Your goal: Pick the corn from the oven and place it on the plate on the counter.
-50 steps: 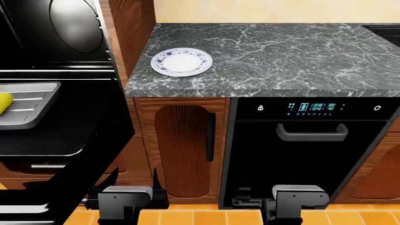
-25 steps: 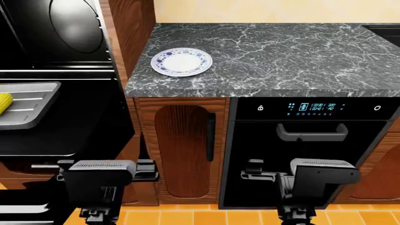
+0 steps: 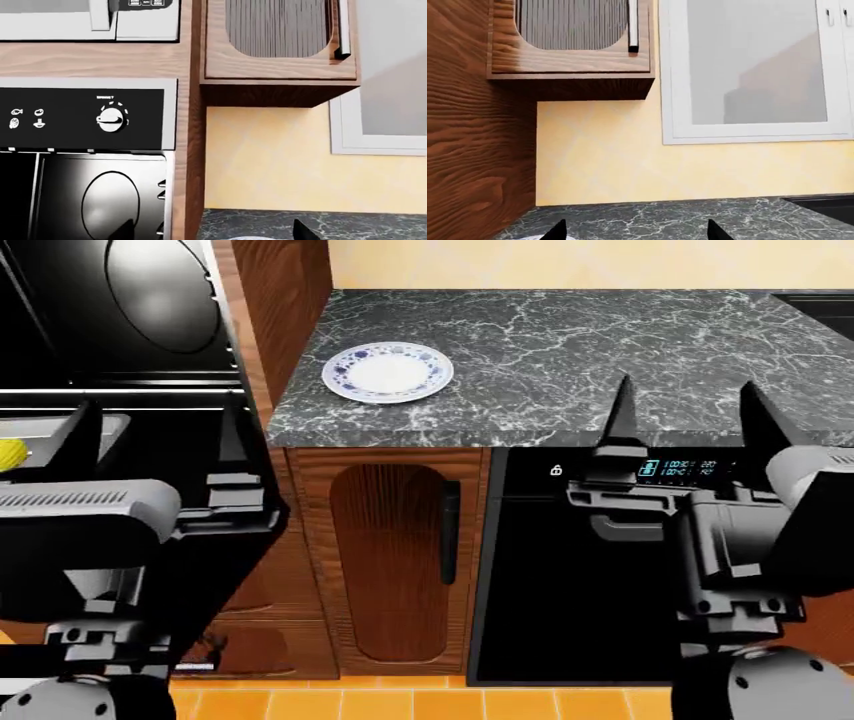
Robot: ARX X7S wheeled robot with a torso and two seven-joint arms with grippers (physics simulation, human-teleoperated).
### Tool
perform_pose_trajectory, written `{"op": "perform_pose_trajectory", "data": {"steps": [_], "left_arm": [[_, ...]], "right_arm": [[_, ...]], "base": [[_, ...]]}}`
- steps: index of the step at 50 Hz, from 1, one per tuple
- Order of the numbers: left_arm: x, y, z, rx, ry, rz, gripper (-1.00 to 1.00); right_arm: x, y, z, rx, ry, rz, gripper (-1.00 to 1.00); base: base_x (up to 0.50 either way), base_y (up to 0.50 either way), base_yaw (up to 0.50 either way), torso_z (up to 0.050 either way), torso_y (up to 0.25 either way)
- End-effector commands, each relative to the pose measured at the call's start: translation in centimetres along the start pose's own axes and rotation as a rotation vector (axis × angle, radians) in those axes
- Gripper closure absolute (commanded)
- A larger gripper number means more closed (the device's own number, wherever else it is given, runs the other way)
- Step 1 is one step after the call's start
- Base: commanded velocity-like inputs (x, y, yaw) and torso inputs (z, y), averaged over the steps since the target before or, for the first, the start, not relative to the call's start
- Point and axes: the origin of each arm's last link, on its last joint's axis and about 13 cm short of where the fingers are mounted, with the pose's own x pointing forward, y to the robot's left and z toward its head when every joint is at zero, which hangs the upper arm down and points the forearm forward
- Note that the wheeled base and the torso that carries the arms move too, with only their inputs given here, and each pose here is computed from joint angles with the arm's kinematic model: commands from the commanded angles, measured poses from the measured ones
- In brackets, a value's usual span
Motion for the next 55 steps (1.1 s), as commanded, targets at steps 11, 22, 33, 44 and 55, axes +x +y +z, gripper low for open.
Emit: {"op": "perform_pose_trajectory", "data": {"steps": [11,22,33,44,55], "left_arm": [[0.00,-0.06,2.41,-0.009,-0.075,-0.007,-1.00],[-0.30,-0.24,2.20,-0.005,-0.065,-0.006,-1.00],[-0.35,-0.26,2.19,-0.002,-0.067,-0.004,-1.00],[-0.41,-0.32,2.23,-0.001,-0.067,-0.004,-1.00],[-0.40,-0.32,2.19,0.001,-0.067,-0.004,-1.00]], "right_arm": [[-0.33,-0.12,2.57,0.049,-0.060,0.028,-1.00],[-0.72,0.04,2.53,0.099,-0.071,0.051,-1.00],[-0.71,0.03,2.35,0.056,-0.049,0.057,-1.00],[-0.77,0.08,2.24,0.054,-0.040,0.062,-1.00],[-0.80,0.06,2.14,0.057,-0.037,0.063,-1.00]], "base": [[-0.14,0.36,0.00,0.000,0.000],[-0.12,0.31,0.00,0.000,0.000],[0.00,0.41,0.00,0.000,0.000],[0.00,0.50,0.00,0.000,0.000],[0.00,0.50,0.00,0.000,0.000]]}}
